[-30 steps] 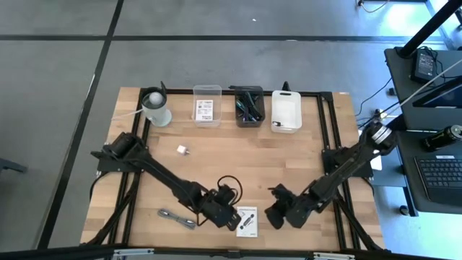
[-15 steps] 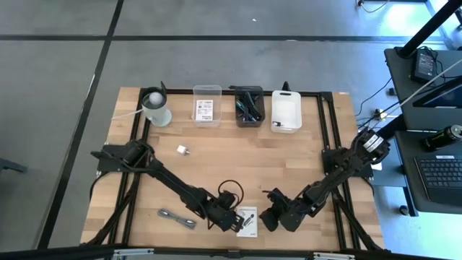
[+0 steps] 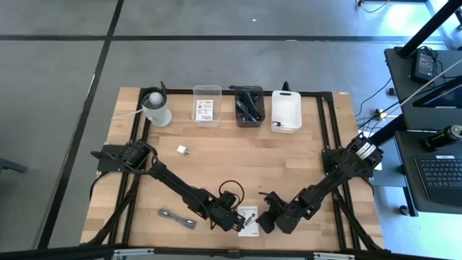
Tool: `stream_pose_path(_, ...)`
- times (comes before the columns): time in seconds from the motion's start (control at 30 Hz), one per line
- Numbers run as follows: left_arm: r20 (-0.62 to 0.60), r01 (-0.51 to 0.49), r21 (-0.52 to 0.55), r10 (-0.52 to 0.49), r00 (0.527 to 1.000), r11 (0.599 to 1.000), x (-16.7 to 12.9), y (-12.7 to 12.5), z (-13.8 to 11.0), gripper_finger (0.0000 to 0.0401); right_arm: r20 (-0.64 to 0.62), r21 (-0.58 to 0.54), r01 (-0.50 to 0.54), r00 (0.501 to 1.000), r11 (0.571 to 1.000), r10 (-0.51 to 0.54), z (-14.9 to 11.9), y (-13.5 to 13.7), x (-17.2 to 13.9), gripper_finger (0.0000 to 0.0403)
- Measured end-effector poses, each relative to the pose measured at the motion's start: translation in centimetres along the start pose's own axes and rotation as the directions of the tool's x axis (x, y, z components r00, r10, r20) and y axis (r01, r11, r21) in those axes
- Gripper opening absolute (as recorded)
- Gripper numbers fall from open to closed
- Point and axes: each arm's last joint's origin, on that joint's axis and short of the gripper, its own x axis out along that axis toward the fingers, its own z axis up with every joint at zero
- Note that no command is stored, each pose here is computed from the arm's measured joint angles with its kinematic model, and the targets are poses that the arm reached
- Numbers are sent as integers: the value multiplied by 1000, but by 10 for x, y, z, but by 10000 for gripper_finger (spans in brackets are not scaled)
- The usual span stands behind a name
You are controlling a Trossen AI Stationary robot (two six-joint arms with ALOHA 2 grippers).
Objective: Pick and place items into bin
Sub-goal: Put the white card reader box into the transparent bin
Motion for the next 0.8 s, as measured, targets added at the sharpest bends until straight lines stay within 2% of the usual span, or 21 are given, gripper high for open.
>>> stream_pose_path(0.47, 5, -17, 2, 17, 1000, 1000, 0, 2, 2, 58, -27, 31, -51, 998, 998, 51, 7, 4, 6, 177)
stream_pose_path(0.67, 27, -9, 0, 9, 1000, 1000, 1, 1, 3, 58, -5, -6, -100, 995, 995, 100, 15, 9, 9, 177)
stream_pose_path(0.8, 38, -4, -2, 4, 999, 1000, 2, 1, 4, 58, 8, -40, -118, 993, 992, 119, 18, 11, 9, 153)
